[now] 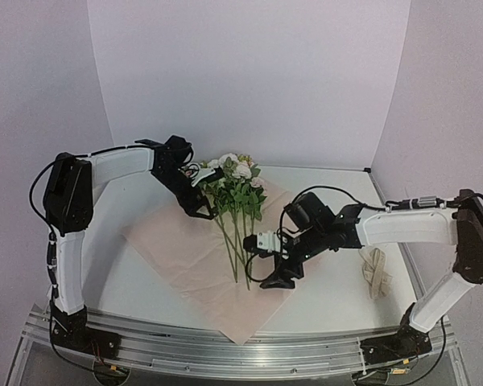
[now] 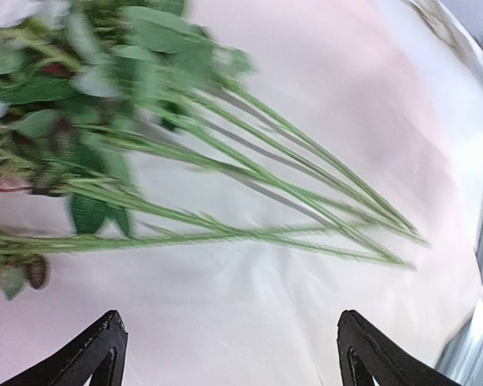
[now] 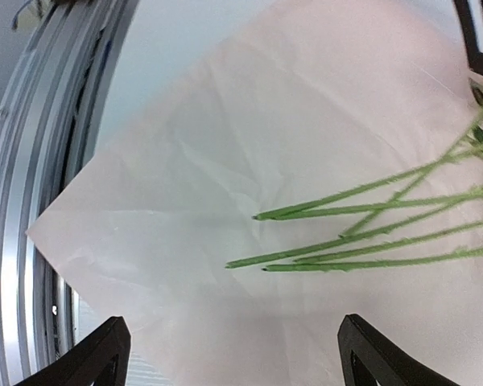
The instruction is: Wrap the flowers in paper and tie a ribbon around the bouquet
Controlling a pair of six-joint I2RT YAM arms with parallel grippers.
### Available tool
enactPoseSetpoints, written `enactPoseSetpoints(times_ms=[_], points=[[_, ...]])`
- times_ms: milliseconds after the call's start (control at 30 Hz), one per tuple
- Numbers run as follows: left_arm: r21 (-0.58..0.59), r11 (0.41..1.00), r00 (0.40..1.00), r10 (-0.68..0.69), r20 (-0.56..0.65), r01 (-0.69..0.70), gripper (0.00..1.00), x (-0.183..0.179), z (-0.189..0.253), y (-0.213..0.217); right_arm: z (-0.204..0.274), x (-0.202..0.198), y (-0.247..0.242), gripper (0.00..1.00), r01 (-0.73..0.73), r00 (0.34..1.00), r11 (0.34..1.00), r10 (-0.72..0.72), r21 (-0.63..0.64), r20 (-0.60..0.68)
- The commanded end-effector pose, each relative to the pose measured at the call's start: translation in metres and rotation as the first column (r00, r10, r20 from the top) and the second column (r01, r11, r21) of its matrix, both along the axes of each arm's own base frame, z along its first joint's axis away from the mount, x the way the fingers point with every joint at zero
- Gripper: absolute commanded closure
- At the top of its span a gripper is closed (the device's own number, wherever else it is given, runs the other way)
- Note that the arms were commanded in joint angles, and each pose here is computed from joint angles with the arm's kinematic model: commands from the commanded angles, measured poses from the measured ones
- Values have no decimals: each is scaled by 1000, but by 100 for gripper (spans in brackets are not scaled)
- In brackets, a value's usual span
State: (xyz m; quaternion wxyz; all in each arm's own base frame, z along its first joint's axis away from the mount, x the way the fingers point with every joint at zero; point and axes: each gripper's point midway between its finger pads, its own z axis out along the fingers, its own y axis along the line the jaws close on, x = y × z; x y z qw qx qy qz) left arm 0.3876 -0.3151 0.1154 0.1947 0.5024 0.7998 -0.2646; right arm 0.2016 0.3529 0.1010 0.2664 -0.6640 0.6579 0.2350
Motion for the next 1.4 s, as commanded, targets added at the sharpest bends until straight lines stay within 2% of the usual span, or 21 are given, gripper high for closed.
enactPoseSetpoints(times_ms=[0,67,167,300,400,600,767,1000,1200,1367], points=[[7,896,885,-440,153,444,6,-100,43,28,-8,-61,6,9,-298,940,954,301,-43,159],[87,834,801,-548,240,545,3,-130,32,46,-21,-83,-2,9,-358,907,928,372,-104,197],[152,766,687,-631,359,624,1,-159,14,52,-40,-101,-9,9,-420,870,894,445,-155,213],[196,702,555,-676,485,685,1,-195,-11,31,-63,-95,-1,11,-419,846,893,449,-162,287],[215,660,491,-703,515,719,1,-218,-33,21,-79,-85,15,15,-405,837,900,436,-161,332],[194,634,484,-722,494,749,3,-232,-58,17,-93,-87,35,26,-431,831,893,450,-131,327],[201,635,491,-728,479,746,5,-232,-67,17,-90,-88,50,59,-427,845,901,429,-80,319],[182,634,501,-728,468,751,6,-235,-67,17,-75,-78,65,98,-362,876,931,356,-43,327],[71,606,506,-718,478,792,5,-248,-36,5,-18,-52,79,100,-142,959,983,109,113,262],[-15,620,552,-688,471,785,2,-245,-25,-12,5,-7,79,100,67,991,974,-90,218,97]])
